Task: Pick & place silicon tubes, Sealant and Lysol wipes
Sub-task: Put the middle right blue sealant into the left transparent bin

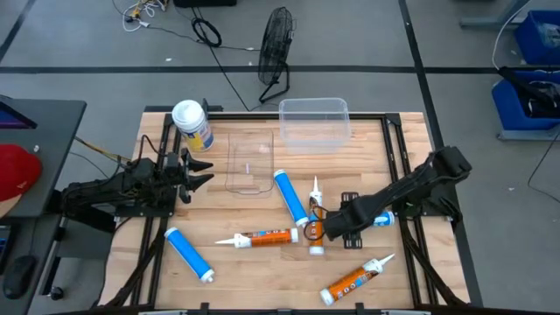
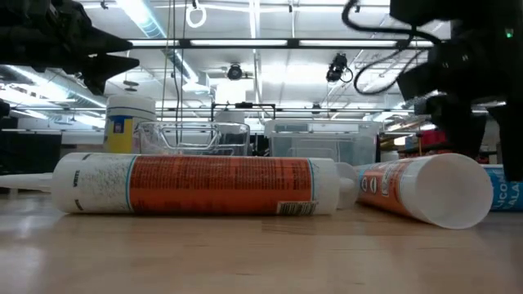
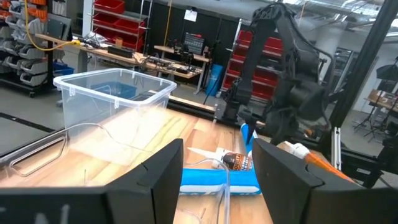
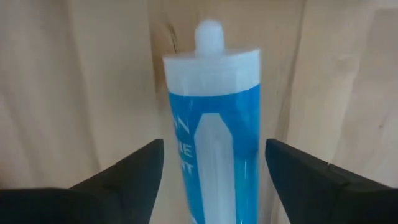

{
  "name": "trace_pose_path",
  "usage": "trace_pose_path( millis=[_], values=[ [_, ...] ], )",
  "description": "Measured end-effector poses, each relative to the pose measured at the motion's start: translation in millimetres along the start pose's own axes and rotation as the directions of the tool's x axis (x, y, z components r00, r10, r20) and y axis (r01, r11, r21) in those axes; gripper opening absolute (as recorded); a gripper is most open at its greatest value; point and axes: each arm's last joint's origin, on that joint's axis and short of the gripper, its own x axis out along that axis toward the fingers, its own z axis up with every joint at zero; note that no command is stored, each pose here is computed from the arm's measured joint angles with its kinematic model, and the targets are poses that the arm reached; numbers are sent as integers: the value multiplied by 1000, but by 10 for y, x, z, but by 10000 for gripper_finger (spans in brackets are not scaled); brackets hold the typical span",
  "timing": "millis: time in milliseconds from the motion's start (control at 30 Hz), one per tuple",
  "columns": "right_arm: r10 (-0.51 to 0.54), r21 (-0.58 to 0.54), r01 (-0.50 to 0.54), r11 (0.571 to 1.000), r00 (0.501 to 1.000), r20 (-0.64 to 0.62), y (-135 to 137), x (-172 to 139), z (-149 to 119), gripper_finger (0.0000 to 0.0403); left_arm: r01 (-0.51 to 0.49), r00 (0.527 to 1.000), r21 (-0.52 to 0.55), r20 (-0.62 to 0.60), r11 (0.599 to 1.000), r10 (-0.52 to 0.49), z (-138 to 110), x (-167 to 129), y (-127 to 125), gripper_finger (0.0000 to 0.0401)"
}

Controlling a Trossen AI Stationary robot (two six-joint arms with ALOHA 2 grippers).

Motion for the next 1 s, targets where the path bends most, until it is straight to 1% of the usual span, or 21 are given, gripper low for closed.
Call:
trace_pose_path(
  millis=[133, 233, 333, 533, 567, 667, 733, 833, 933, 1000],
  values=[
    [-20, -37, 17, 999, 998, -57, 26, 144, 34, 298, 0, 1000, 2, 0, 1000, 0, 0, 0, 0, 197],
    [-14, -50, 10, 999, 996, -83, 42, 217, 54, 293, 0, 1000, 12, 1, 1000, 0, 1, 0, 0, 197],
    [-1, -69, -5, 998, 997, -79, 60, 255, 80, 273, 0, 1000, 12, 1, 1000, 0, 1, 0, 0, 197],
    [12, -73, -17, 997, 998, -62, 56, 254, 103, 210, 1, 1000, 12, 1, 1000, -1, 1, 0, -1, 197],
    [13, -72, -18, 997, 998, -63, 54, 253, 104, 206, 1, 1000, 13, 1, 1000, -1, 1, 0, -1, 197],
    [9, -72, -14, 997, 998, -69, 51, 252, 98, 207, 1, 1000, 12, 1, 1000, -1, 1, 0, -1, 197],
    [0, -48, -4, 999, 997, -79, 41, 255, 89, 230, 1, 1000, 13, 1, 1000, -1, 1, 0, -1, 197],
    [-9, 6, 9, 1000, 995, -102, 9, 254, 76, 293, 1, 1000, 13, 1, 1000, -1, 1, 0, -1, 197],
    [-39, 41, 47, 998, 985, -168, -34, 233, 10, 358, 1, 1000, 14, 1, 1000, -1, 1, 0, -1, 197],
    [-54, 50, 65, 997, 978, -202, -54, 211, -31, 385, 2, 1000, 13, 0, 1000, -2, 0, 0, -1, 197]
  ],
)
